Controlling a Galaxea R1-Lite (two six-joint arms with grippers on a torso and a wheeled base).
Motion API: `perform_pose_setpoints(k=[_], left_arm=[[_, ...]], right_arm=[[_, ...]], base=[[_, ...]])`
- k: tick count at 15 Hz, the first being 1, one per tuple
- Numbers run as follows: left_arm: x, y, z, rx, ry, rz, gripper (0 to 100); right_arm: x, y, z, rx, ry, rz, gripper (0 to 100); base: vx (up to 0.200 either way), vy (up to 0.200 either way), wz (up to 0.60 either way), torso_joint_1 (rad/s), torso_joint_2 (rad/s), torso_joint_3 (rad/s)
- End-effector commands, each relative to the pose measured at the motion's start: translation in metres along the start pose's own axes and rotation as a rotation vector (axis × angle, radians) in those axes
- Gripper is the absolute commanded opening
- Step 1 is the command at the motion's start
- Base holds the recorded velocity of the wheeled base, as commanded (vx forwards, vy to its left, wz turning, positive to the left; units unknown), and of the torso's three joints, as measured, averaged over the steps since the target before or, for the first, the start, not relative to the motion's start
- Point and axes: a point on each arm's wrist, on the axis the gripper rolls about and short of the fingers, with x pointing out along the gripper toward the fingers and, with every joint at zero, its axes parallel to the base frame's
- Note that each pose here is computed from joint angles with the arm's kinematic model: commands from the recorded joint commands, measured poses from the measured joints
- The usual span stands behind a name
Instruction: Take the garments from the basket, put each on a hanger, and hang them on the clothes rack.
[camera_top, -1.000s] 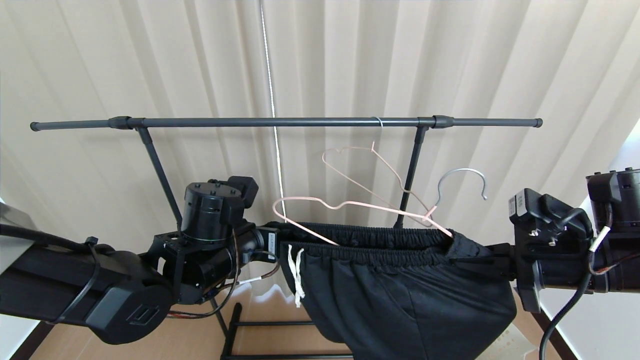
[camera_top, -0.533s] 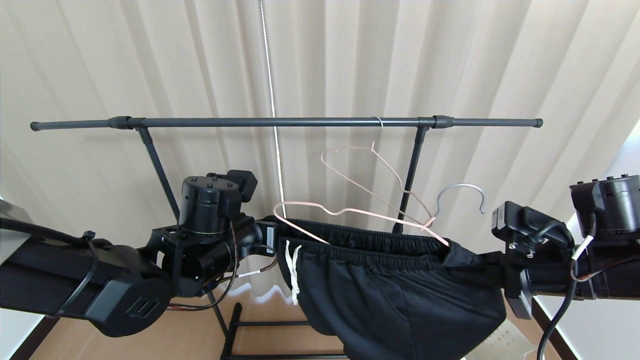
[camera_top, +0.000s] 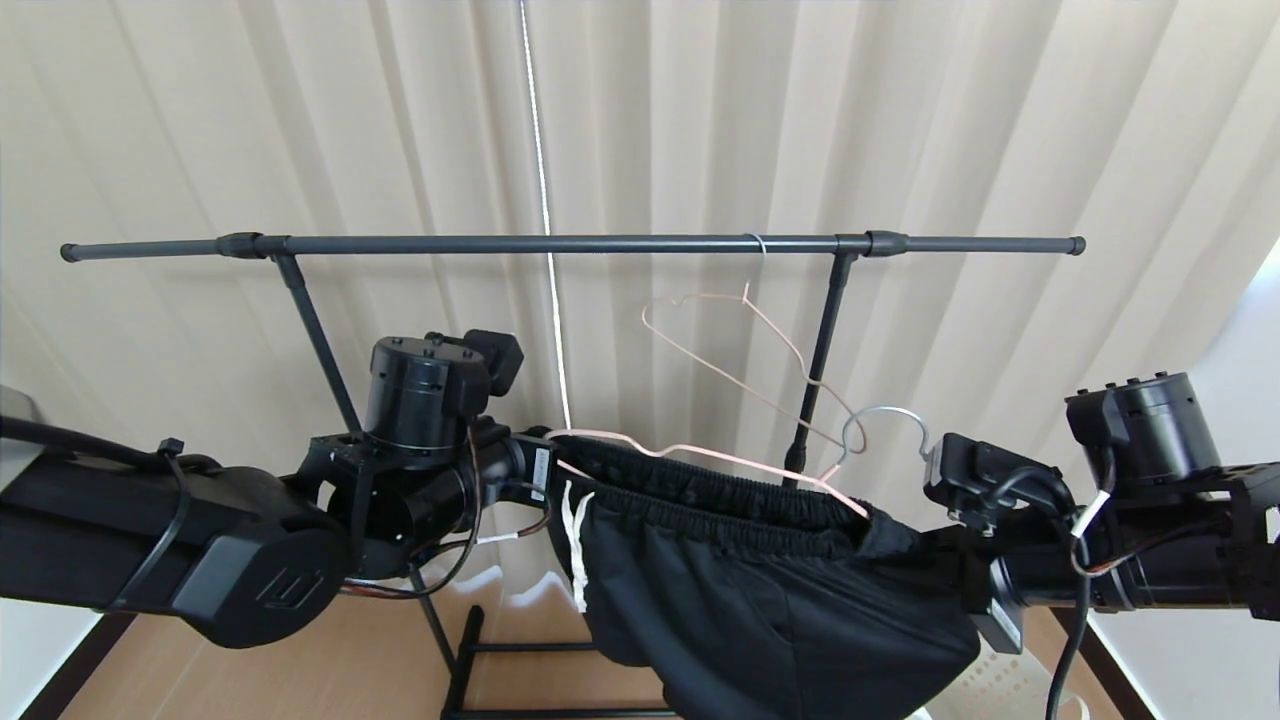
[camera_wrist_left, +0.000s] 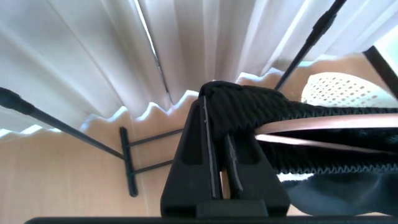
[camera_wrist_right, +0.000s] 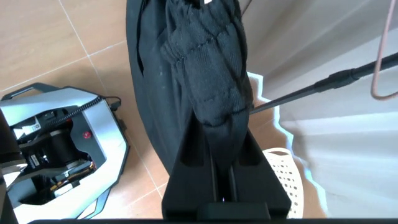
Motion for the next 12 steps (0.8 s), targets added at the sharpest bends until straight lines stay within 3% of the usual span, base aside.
perform_pose_setpoints(k=[1,5,12], left_arm=[[-0.002,0.0,0.002,0.017,-0.01,0.005,0],[-0.004,-0.001,0.006,0.071,-0.002,0.015,0],[-0.024,-0.01,0.039,0.127,0.109,-0.006,0]], right_arm=[[0.011,-0.002,-0.005,0.015,0.032,0.021,0],[0.019,-0.004,-0.009,0.027,0.068,0.018,0],[0.03,-0.005,-0.005,0.01,0.124,-0.029,0]], base=[[0.0,0.0,0.0,0.0,0.0,0.0],[0.0,0.0,0.0,0.0,0.0,0.0],[0.0,0.0,0.0,0.0,0.0,0.0]])
